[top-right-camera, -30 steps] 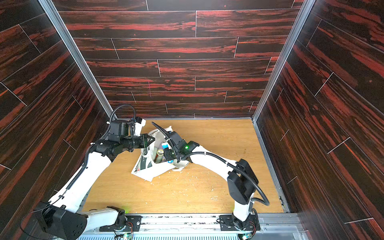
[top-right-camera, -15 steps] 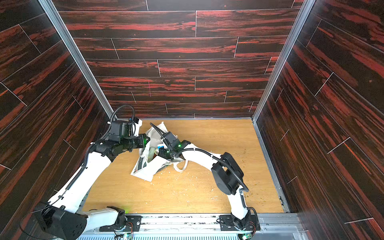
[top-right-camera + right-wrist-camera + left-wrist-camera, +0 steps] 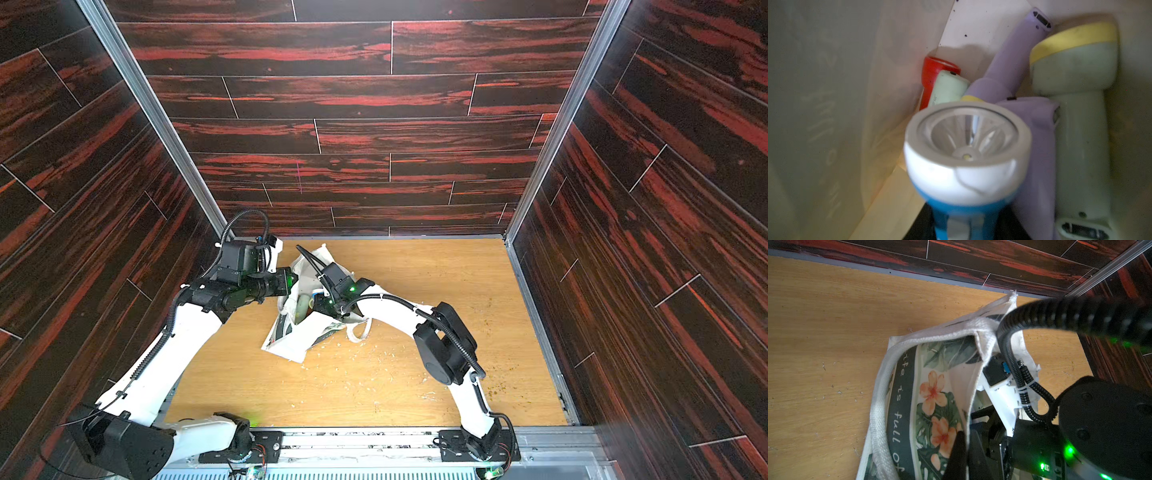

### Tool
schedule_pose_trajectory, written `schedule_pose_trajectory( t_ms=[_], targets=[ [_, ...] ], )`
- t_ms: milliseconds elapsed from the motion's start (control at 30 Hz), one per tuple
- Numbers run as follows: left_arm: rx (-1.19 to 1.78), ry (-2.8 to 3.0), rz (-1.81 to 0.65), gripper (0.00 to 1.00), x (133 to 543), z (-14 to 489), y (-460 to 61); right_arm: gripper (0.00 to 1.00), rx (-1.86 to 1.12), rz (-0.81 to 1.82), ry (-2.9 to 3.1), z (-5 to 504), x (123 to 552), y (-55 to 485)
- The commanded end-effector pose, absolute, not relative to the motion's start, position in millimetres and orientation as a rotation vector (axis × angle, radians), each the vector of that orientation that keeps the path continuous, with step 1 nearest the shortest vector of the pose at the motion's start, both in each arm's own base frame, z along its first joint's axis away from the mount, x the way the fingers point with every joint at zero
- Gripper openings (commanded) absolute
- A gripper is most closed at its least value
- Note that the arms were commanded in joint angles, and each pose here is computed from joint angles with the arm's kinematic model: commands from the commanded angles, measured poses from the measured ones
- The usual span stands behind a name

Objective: Put the flashlights into the tote bags
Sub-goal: Place the flashlight in the canvas bag.

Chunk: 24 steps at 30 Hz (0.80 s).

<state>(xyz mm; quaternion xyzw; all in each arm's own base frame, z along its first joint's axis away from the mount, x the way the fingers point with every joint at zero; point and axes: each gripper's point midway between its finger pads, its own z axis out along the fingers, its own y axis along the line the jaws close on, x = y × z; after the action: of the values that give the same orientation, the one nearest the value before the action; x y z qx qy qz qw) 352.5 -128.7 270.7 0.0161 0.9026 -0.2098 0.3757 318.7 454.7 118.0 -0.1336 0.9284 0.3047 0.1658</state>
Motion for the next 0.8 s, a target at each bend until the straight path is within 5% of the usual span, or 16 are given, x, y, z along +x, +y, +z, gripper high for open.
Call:
schedule_pose_trajectory(
  t_ms=[0, 233, 533, 767],
  targets=[
    [0.046, 2.304, -0.501, 0.00, 354.4, 276.5, -124.8, 0.50, -0.345, 0.787, 2.706, 97.5, 322.0, 446.0],
    [0.034, 2.316, -0.472, 0.00, 355.4, 272.8, -120.8, 0.75, -0.372, 0.777, 2.623, 139.5, 327.4, 441.1],
    [-0.023, 2.327, -0.360, 0.00, 358.4, 269.4, -104.2, 0.76, -0.343, 0.779, 2.422, 232.5, 321.7, 407.1],
    [-0.068, 2.329, -0.248, 0.00, 360.2, 269.9, -87.6, 0.75, -0.109, 0.658, 2.373, 236.3, 304.4, 328.7]
  ],
)
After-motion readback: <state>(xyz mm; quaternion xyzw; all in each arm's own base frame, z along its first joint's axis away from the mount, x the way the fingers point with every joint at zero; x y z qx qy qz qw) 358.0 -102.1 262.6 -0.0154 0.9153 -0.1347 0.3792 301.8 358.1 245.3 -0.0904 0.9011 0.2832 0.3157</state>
